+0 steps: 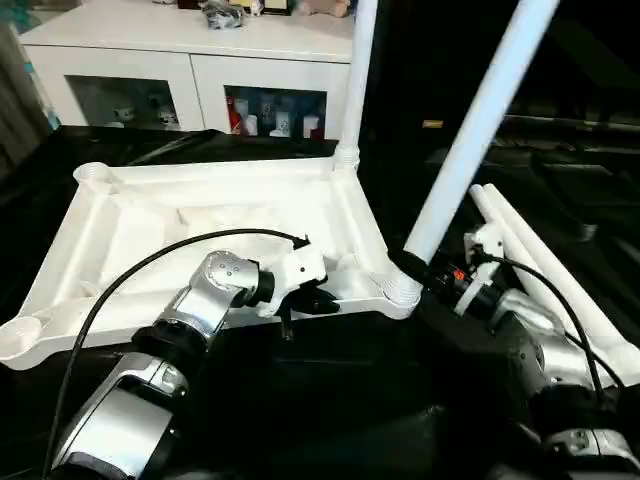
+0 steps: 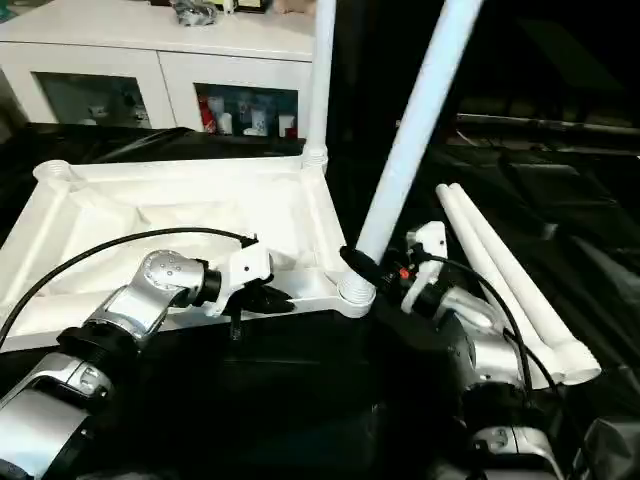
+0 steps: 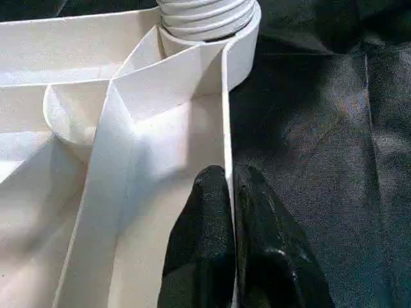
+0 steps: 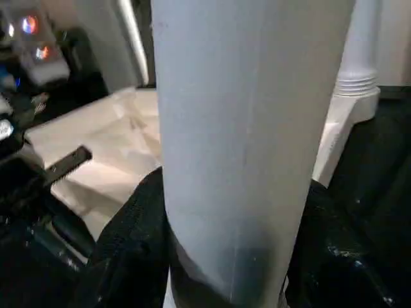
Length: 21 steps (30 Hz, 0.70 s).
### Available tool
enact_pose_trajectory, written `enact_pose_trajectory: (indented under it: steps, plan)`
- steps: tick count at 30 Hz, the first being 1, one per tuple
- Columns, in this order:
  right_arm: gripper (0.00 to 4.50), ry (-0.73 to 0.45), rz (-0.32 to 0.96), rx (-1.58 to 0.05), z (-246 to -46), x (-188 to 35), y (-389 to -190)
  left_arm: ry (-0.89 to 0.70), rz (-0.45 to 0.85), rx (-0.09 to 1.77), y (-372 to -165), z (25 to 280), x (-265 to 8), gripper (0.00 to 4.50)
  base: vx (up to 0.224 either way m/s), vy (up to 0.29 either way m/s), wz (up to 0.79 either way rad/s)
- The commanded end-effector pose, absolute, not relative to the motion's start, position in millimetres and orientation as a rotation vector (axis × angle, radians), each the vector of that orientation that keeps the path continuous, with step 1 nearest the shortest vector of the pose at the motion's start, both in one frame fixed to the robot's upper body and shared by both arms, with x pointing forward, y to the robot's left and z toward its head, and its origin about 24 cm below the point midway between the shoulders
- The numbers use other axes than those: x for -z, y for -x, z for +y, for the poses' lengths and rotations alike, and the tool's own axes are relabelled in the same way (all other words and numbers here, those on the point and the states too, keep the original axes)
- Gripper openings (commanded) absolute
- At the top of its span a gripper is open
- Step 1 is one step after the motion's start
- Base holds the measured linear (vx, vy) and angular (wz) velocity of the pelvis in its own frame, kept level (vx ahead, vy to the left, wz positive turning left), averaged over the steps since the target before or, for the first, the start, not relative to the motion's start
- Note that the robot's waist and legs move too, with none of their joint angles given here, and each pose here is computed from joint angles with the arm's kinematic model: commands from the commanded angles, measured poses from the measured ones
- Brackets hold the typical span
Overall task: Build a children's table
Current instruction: Insert table leg to table base
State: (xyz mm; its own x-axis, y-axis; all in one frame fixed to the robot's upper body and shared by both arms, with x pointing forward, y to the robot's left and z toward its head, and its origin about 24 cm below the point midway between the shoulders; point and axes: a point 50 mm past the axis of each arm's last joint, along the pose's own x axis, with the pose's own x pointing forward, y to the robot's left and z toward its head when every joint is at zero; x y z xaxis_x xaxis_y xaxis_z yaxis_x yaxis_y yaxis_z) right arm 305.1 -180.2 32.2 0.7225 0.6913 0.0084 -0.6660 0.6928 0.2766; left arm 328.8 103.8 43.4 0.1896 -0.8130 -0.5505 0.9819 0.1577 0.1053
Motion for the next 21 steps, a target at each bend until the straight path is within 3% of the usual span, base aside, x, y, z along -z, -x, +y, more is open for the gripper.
enact_pose_trajectory:
  steps: [1,4,9,11,15,21]
  plan:
    - [1.87,-0.347,0.355,-0.682,-187.5,20,-275.4,-0.487,0.34,1.277,-337,108,-56,0.0,0.0,0.0,0.0]
    - [1.87,-0.395,0.339,-0.653,-185.9,22,-273.8,-0.489,0.34,1.273,-337,109,-56,0.0,0.0,0.0,0.0]
    - [1.87,-0.379,0.34,-0.643,-185.2,28,-267.6,-0.496,0.343,1.272,-338,111,-57,0.0,0.0,0.0,0.0]
    - [1.87,-0.284,0.357,-0.681,-182.4,30,-264.9,-0.513,0.349,1.274,-339,113,-57,0.0,0.0,0.0,0.0]
    - [1.87,-0.204,0.391,-0.737,-179.4,34,-263.7,-0.533,0.354,1.277,-339,114,-57,0.0,0.0,0.0,0.0]
    - [1.87,-0.144,0.441,-0.817,-176.3,39,-264.4,-0.55,0.359,1.28,-339,116,-56,0.0,0.0,0.0,0.0]
